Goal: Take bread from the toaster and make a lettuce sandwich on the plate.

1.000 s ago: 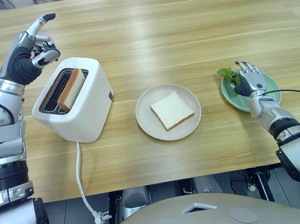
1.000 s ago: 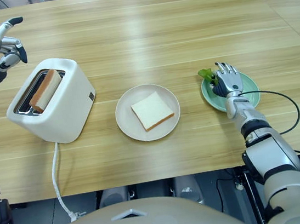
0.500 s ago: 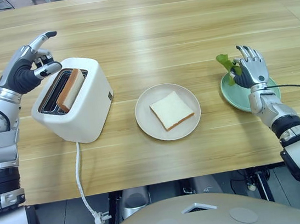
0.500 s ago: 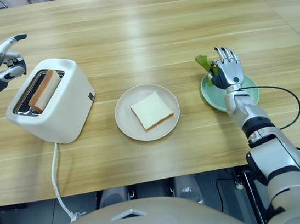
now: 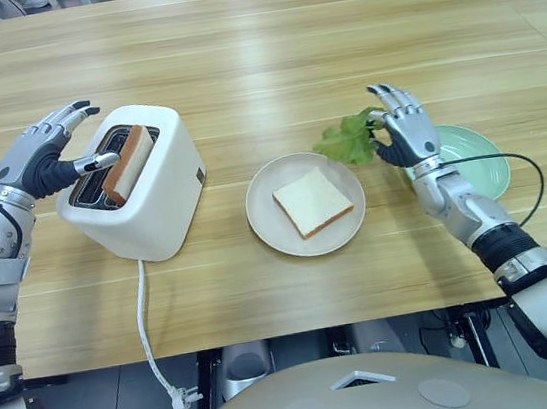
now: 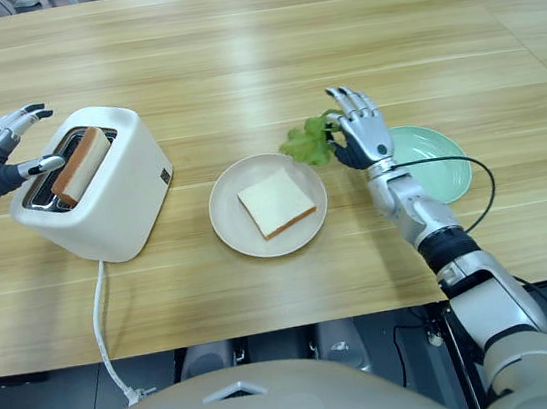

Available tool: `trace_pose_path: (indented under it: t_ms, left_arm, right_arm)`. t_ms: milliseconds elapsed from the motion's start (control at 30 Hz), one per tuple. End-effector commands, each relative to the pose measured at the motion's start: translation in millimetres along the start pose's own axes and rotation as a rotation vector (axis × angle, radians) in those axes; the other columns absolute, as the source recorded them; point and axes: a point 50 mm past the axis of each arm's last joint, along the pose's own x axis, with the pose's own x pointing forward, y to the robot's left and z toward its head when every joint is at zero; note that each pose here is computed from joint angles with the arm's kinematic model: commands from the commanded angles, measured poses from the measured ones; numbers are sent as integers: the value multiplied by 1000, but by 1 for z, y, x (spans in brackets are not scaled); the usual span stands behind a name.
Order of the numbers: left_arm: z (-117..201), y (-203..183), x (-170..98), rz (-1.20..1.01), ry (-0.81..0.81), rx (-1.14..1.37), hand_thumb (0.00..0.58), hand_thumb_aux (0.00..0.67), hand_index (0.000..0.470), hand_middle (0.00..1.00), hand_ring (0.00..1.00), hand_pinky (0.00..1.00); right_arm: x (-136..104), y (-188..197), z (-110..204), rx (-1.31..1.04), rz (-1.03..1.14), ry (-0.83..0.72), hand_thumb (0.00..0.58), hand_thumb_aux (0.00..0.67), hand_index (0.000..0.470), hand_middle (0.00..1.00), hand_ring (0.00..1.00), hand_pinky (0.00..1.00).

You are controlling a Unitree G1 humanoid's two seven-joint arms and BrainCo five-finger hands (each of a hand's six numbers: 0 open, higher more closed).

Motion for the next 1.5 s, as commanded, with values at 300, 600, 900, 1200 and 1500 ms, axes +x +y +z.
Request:
trace_pose_path:
  t_ms: [300,600,900,1200,1500]
  left_arm:
    - [4,-18,-2,-138,-33,52,0,0,0,0,0,0]
    - [9,-30,-5,-224,-69,69,0,0,0,0,0,0]
    - [7,-28,-3,-223,-54,83,0,0,0,0,0,0]
    - [13,-20,4,-153,-109,41,415,313,215,0,0,0]
    - [16,-16,9,-131,-148,3,580,670,460,0,0,0]
  right_arm:
    - [-2,26,56,47,100,-193,580,670,460,0,0,0]
    - [-8,22,73,76,116,-268,580,670,460,0,0,0]
    - [-21,17,60,35,205,-286,580,670,460,0,0,0]
    - [-38,28,52,39,362,-305,580,670,460,0,0,0]
    - [-41,39,47,63,447,-264,0,0,0,0,0,0]
